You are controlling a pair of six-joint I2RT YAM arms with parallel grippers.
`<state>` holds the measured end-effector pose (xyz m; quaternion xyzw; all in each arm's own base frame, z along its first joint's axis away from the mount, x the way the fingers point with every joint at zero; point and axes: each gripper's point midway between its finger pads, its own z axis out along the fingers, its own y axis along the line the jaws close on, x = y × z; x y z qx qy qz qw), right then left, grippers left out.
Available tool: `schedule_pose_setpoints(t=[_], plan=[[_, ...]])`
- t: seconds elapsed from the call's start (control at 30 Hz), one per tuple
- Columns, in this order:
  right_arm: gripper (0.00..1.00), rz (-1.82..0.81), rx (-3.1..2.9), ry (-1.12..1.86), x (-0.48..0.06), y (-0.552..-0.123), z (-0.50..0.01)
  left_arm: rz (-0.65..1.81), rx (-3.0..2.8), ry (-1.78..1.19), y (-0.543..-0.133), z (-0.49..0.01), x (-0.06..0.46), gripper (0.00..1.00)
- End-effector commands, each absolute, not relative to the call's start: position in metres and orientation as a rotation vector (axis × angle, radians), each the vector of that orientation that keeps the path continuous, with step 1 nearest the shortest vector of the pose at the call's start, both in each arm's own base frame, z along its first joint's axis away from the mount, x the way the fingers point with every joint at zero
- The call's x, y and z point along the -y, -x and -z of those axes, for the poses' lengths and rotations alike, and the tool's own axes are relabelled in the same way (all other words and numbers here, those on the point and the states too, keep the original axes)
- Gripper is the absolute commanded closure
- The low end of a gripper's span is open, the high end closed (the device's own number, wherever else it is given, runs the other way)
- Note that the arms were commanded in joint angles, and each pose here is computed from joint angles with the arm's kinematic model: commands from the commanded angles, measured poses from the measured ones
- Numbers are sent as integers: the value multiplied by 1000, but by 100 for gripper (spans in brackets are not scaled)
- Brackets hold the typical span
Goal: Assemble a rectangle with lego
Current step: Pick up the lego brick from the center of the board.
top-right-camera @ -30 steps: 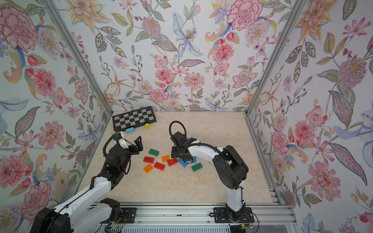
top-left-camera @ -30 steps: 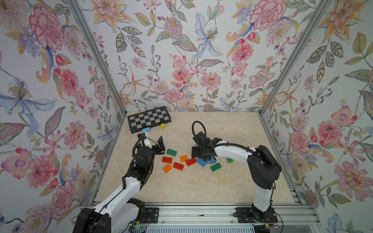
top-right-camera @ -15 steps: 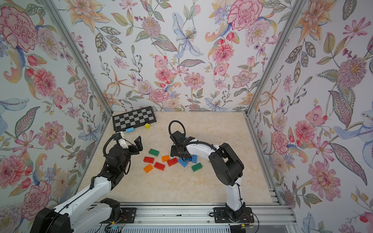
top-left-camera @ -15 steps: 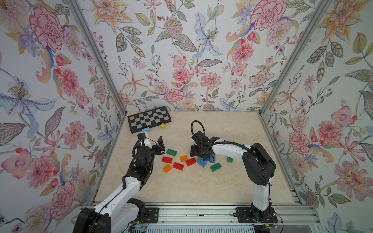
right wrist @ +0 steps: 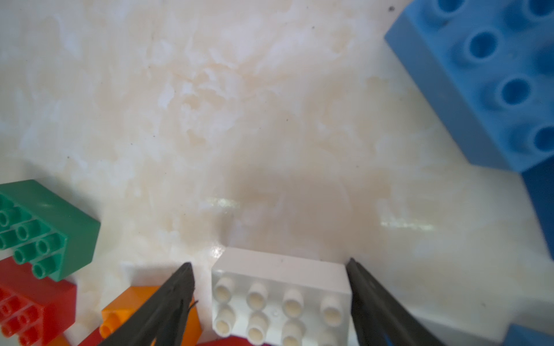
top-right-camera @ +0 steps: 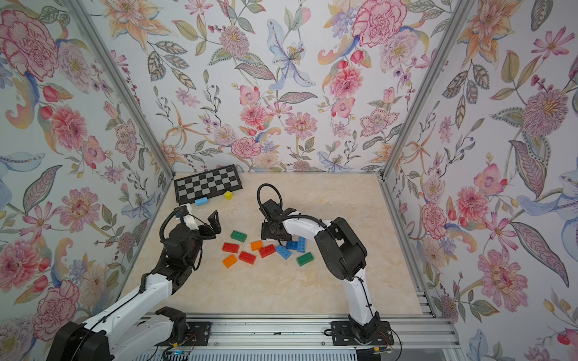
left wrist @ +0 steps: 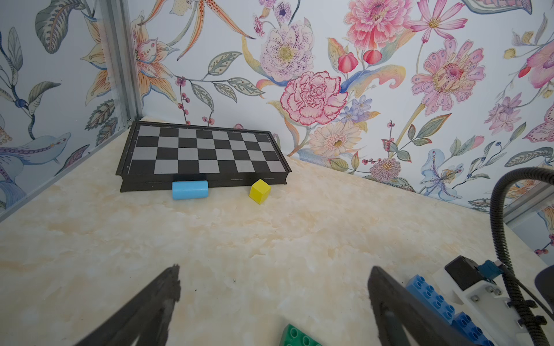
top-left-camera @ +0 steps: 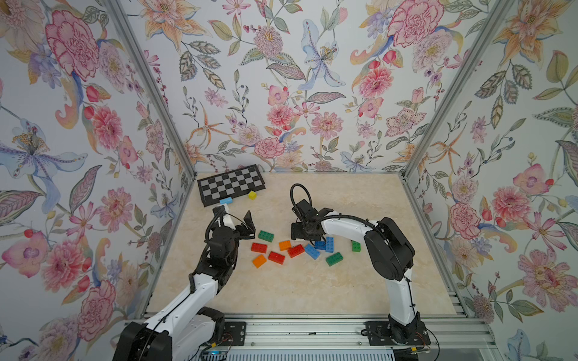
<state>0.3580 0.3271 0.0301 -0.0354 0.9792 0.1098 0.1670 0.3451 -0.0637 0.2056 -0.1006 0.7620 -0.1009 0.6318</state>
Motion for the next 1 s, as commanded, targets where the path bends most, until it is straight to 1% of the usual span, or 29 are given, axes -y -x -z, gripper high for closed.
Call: schedule_pose_setpoints(t=[0.0, 0.27, 0.6, 0.7, 0.8, 0.97], plan=[[20, -187, -2801, 172, -323, -358, -20, 209, -1729, 236, -345, -210, 61, 1], [22, -11, -2785, 293, -326, -355, -22, 215, -1723, 240, -345, -210, 61, 1], [23, -15, -2764, 288, -327, -354, -35, 218, -1723, 247, -344, -208, 60, 1], [26, -17, -2765, 288, -326, -353, -36, 216, -1722, 249, -343, -208, 60, 1], [34, -17, -2769, 291, -326, -352, -35, 218, -1721, 250, -344, -208, 60, 1], [55, -38, -2756, 296, -325, -352, -45, 218, -1721, 246, -344, -209, 60, 1]])
